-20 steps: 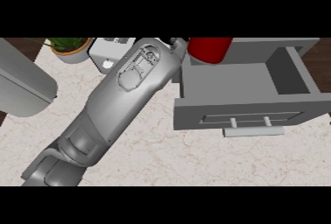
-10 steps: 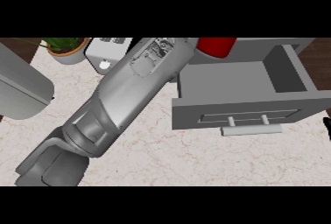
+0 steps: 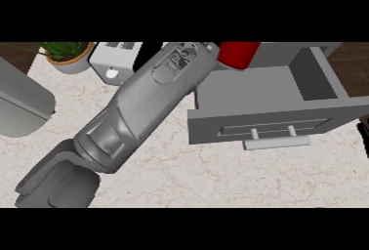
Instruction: Pick up the can, place it into the drawer and close the drawer
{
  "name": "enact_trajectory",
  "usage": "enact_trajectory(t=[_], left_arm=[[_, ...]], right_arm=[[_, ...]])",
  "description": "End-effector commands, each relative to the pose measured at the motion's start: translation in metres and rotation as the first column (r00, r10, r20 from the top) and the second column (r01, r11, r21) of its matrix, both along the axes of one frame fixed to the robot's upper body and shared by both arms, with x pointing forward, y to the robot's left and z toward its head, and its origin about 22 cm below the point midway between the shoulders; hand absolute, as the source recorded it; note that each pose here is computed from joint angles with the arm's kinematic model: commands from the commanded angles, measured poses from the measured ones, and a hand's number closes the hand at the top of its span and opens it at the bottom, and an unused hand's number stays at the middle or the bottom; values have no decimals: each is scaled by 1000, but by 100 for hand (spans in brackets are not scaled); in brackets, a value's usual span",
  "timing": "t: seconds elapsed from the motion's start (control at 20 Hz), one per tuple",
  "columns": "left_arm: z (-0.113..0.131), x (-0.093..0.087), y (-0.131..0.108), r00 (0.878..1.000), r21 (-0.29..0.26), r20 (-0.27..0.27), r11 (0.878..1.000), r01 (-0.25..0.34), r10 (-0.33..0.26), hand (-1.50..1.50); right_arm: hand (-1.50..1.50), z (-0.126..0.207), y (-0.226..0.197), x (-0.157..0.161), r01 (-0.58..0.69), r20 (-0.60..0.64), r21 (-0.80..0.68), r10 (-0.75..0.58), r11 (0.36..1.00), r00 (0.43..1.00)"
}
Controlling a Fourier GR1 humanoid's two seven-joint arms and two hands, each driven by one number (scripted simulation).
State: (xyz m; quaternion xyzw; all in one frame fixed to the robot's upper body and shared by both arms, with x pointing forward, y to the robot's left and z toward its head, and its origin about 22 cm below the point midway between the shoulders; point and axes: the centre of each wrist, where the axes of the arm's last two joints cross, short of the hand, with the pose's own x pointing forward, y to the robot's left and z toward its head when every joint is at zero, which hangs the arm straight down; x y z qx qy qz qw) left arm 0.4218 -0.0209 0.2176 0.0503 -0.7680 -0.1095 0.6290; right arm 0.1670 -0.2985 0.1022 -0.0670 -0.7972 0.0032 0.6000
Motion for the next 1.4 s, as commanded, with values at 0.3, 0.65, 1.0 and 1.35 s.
enact_trajectory(t=[0.3,0.65,1.0,1.35], left_arm=[[-31,4,6,998,75,38,996,-54,52,150],[-45,9,15,994,119,76,989,-84,75,150],[-33,8,8,987,113,44,981,-156,152,-150],[-62,6,18,983,87,44,980,-179,176,-150]], right_arm=[[-150,5,9,10,5,8,0,-5,1000,1000],[-150,1,3,21,3,33,16,-3,1000,999],[-150,10,3,16,-41,26,-28,42,999,999],[-150,14,7,16,-39,40,-31,40,999,998]])
